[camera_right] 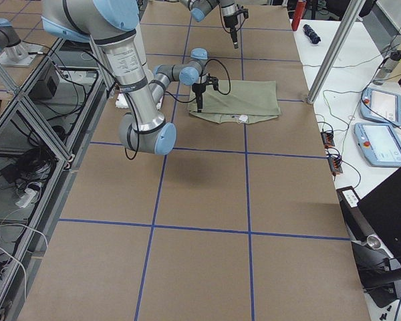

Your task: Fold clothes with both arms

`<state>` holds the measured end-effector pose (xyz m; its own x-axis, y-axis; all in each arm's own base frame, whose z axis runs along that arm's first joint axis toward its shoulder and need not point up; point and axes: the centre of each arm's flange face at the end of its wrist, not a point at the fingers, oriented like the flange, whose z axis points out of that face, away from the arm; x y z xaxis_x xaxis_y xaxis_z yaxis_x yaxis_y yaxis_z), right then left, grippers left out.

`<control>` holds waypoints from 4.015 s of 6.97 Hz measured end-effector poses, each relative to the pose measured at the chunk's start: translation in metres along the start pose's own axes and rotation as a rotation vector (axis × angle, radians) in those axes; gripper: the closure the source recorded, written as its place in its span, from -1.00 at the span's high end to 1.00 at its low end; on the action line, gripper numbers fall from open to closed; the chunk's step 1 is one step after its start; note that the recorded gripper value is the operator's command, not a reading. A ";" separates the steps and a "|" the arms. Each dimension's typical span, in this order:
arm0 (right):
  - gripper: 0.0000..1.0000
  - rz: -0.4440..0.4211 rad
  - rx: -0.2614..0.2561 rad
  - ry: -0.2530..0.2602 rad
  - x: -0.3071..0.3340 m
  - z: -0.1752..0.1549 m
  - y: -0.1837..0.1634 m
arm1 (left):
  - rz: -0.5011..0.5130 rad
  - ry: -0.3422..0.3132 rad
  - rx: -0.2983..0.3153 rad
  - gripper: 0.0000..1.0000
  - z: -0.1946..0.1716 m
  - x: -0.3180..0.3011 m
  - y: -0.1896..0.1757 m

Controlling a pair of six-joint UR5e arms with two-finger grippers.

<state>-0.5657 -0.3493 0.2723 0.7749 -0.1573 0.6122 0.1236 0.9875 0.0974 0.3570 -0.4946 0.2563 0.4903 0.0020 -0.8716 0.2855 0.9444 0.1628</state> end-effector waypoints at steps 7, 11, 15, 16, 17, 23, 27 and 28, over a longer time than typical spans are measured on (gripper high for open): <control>1.00 -0.021 -0.043 0.075 0.009 0.008 0.007 | -0.004 0.002 -0.029 1.00 0.006 0.000 0.005; 1.00 -0.019 -0.043 0.096 0.049 0.011 0.014 | -0.001 0.007 -0.034 1.00 0.007 0.004 0.008; 1.00 -0.028 -0.033 0.104 0.098 0.000 0.024 | -0.007 0.017 -0.035 1.00 0.004 0.009 0.011; 1.00 -0.043 -0.016 0.087 0.092 -0.010 0.013 | -0.007 0.016 -0.037 1.00 0.005 0.009 0.012; 1.00 -0.065 0.005 0.071 0.083 -0.020 -0.003 | -0.007 0.014 -0.038 1.00 0.006 0.008 0.012; 1.00 -0.095 0.021 0.086 0.020 -0.017 -0.076 | -0.006 0.005 -0.042 1.00 0.011 0.003 0.012; 1.00 -0.089 -0.003 0.112 0.026 0.000 -0.078 | -0.005 0.006 -0.045 1.00 0.012 0.004 0.013; 1.00 -0.086 -0.009 0.119 0.029 0.004 -0.078 | -0.005 0.005 -0.045 1.00 0.013 0.004 0.014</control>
<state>-0.5556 -0.4310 0.2857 0.8290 -0.2409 0.5047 0.1978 0.9705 0.1381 0.3730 -0.4859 0.2611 0.4843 -0.0013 -0.8749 0.2506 0.9583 0.1372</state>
